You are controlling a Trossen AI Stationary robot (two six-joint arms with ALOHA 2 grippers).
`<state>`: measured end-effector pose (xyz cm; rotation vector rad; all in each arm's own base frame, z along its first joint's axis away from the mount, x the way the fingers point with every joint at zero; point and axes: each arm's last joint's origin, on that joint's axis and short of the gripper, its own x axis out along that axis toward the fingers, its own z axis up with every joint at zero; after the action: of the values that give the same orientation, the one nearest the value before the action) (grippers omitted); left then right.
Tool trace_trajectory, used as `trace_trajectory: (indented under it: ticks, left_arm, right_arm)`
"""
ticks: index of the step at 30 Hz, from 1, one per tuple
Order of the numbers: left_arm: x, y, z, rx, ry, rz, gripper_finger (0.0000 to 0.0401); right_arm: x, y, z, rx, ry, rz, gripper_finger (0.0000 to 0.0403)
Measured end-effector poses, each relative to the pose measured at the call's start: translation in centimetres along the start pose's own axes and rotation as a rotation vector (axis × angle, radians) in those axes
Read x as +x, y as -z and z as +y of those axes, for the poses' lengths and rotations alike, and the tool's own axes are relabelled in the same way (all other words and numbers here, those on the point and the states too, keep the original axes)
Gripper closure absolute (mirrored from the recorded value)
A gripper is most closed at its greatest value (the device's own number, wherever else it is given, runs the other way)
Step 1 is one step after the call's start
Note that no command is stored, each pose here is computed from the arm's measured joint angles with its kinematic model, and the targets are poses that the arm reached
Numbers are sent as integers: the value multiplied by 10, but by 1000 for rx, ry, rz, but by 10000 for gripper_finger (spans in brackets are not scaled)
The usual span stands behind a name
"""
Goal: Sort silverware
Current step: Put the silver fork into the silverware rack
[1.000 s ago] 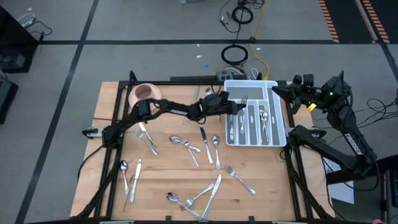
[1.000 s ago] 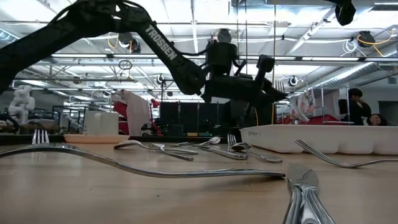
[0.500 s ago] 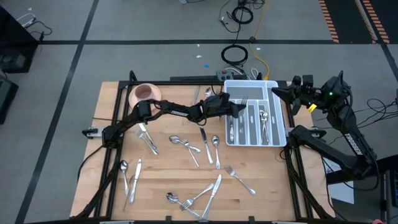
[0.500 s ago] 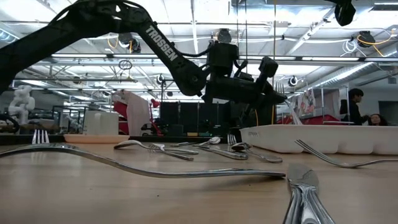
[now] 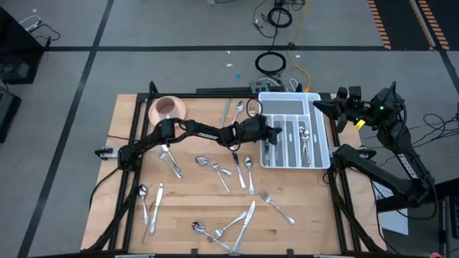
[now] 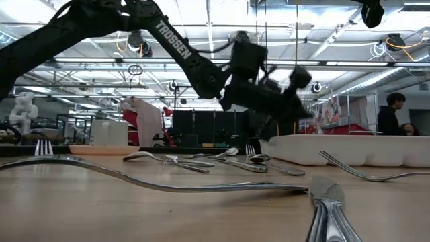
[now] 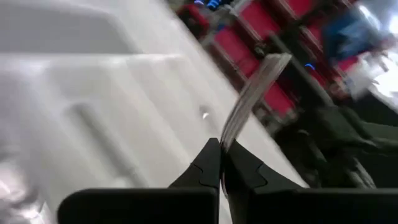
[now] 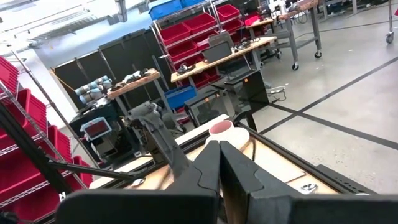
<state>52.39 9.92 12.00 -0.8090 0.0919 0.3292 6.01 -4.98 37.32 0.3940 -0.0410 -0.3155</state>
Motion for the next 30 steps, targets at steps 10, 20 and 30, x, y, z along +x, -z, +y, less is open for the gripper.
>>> trace_trajectory:
  ticks: [10, 20, 30]
  left_arm:
    - [-1, 2, 3, -34, -64, 2, 393]
    - [-1, 3, 5, -14, -54, 48, 378]
    - [-1, 4, 8, -11, -28, 108, 327]
  right_arm:
    - [0, 0, 1, -5, -26, 10, 403]
    - [0, 0, 1, -31, -28, 3, 403]
    - [0, 0, 1, -33, -28, 3, 403]
